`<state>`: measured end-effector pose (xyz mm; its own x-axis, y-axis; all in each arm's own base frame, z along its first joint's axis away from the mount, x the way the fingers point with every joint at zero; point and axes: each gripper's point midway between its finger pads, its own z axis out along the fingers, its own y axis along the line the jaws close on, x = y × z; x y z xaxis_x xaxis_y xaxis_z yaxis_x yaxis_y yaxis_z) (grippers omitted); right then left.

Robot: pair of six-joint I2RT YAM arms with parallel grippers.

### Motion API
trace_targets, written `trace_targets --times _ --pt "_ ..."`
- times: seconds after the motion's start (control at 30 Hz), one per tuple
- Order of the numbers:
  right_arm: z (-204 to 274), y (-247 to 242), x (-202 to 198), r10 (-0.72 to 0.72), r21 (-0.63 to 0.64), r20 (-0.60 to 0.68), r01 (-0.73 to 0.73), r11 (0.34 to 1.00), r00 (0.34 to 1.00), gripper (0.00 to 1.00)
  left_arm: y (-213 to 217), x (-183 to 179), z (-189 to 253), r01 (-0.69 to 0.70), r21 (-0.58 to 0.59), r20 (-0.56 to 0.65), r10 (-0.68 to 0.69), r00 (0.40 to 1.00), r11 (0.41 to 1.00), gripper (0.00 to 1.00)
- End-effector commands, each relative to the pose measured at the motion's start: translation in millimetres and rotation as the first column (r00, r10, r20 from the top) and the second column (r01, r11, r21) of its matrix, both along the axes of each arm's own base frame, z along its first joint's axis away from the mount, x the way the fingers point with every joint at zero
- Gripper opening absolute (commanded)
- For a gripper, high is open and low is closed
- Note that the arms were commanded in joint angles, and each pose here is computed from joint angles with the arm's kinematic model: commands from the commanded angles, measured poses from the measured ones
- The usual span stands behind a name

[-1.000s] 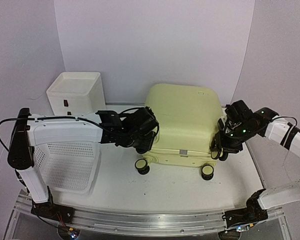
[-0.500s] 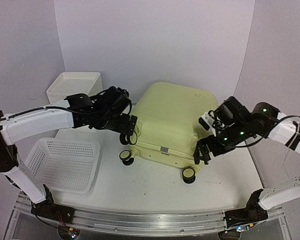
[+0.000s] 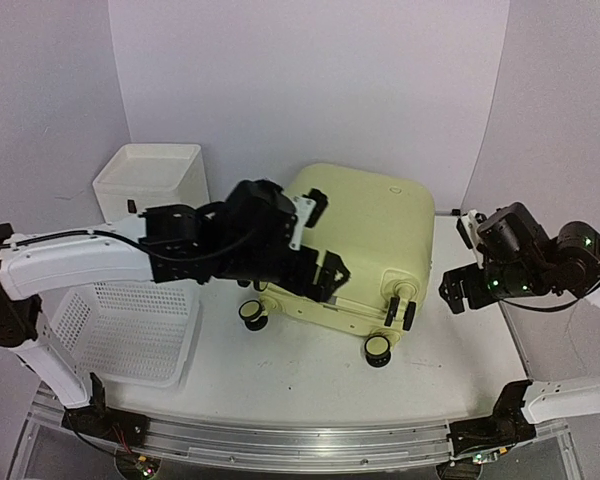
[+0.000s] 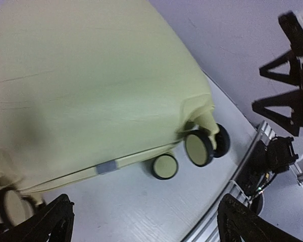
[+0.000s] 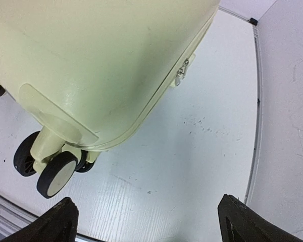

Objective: Open, take out, and arrange the luggage

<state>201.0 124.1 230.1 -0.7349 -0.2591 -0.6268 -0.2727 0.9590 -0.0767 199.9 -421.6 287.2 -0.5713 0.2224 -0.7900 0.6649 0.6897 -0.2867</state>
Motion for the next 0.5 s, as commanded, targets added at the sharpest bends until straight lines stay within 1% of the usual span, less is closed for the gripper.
trace_targets --times 0.0,0.07,0.17,0.3,0.47 --pt "31 -22 4 -0.088 0.043 0.136 0.083 0.996 0.987 0.98 -79 -23 2 0.124 -0.126 -0.029 -0.128 0.991 0.984 0.99" --pt "39 -22 0 -0.080 0.079 0.150 0.069 0.994 0.985 0.98 -102 -29 -7 0.158 -0.112 -0.019 -0.161 0.987 0.981 1.00" --pt "47 -23 -7 -0.067 0.133 0.157 0.046 0.990 0.985 0.98 -130 -35 -13 0.187 -0.086 0.027 -0.185 0.982 0.979 1.00" --pt "48 -26 -16 -0.072 0.185 0.162 0.041 0.982 0.984 0.98 -149 -26 -35 0.141 -0.047 0.023 -0.140 0.990 0.989 1.00" --pt "43 -27 -20 -0.070 0.200 0.145 0.040 0.979 0.987 0.98 -171 -22 -55 0.130 -0.032 -0.004 -0.130 0.992 0.991 0.99"
